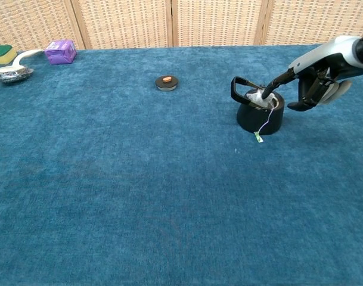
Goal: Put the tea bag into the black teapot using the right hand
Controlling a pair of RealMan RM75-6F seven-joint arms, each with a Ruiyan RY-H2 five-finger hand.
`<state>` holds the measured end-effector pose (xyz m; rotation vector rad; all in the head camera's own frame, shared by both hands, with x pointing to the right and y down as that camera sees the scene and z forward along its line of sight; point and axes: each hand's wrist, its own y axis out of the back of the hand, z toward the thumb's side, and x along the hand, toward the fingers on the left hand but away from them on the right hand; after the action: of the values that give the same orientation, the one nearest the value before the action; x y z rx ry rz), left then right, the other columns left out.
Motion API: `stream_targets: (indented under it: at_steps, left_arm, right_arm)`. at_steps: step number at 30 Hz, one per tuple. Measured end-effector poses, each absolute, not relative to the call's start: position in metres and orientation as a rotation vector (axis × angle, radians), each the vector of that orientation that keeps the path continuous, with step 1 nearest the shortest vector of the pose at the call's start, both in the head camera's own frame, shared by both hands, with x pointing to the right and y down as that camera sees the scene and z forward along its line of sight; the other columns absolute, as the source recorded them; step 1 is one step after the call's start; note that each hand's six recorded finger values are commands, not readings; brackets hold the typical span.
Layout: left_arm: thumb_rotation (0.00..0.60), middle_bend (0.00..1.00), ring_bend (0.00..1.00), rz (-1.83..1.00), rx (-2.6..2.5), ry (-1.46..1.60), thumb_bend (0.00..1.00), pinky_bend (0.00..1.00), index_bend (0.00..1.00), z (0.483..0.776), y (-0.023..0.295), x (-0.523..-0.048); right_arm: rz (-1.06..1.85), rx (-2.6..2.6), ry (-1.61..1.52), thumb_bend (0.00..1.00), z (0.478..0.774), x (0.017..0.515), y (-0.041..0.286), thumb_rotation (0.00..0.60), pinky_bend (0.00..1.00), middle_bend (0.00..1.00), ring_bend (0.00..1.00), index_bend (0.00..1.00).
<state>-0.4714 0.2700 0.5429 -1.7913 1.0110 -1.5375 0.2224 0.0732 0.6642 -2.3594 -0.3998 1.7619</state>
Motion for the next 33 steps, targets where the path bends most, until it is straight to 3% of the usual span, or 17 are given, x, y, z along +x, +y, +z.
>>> stream_targets:
  at_steps: [33]
  left_arm:
    - [0.6, 0.14, 0.0, -1.55, -1.794, 1.013, 0.27, 0.1, 0.08, 0.545, 0.273, -0.477]
  right_arm:
    - [1.785, -2.323, -0.354, 0.64, 0.676, 0.201, 0.079, 0.6, 1.0, 1.0, 1.0, 0.06]
